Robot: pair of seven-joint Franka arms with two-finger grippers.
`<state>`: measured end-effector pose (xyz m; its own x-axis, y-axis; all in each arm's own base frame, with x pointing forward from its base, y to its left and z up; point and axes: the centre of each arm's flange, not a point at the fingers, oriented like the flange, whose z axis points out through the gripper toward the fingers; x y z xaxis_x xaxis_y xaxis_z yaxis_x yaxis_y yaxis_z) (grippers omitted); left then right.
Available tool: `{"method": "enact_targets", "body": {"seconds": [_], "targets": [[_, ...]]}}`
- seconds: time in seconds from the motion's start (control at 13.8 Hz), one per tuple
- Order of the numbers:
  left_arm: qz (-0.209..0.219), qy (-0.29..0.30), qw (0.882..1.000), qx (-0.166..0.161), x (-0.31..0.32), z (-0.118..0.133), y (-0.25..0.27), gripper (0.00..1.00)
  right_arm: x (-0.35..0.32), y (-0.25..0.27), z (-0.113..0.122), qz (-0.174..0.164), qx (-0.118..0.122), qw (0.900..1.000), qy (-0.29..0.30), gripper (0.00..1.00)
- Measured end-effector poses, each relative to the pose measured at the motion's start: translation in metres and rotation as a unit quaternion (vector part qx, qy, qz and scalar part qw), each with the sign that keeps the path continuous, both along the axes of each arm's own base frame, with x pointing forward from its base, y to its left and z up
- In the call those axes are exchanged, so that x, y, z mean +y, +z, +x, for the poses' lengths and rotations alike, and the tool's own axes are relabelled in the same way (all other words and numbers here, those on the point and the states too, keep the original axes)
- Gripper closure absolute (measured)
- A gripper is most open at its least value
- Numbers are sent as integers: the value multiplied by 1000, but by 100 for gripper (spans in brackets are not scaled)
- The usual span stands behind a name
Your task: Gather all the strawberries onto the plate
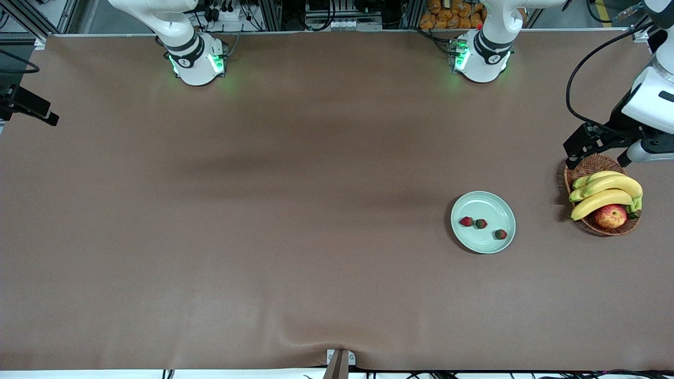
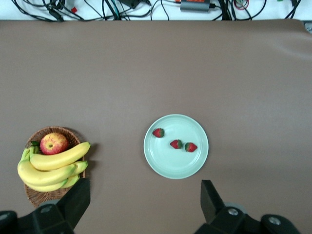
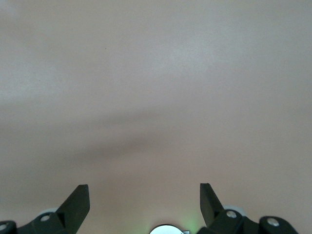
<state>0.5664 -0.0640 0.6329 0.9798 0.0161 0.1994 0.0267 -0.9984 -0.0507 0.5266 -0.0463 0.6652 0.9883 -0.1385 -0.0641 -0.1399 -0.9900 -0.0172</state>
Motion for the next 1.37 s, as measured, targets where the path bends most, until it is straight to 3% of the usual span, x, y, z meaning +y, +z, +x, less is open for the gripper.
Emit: {"method": "enact_targets", "body": {"seconds": [0.29, 0.94, 1.37], "targets": [[4, 0, 1000, 29, -2, -7, -1, 0, 0, 0, 0, 0, 0, 1000, 0, 0], [-11, -1, 999, 37, -6, -8, -3, 0, 0, 0, 0, 0, 0, 1000, 0, 0], [-27, 3, 998, 65, -9, -12, -10, 0, 0, 0, 0, 0, 0, 1000, 0, 0]]}}
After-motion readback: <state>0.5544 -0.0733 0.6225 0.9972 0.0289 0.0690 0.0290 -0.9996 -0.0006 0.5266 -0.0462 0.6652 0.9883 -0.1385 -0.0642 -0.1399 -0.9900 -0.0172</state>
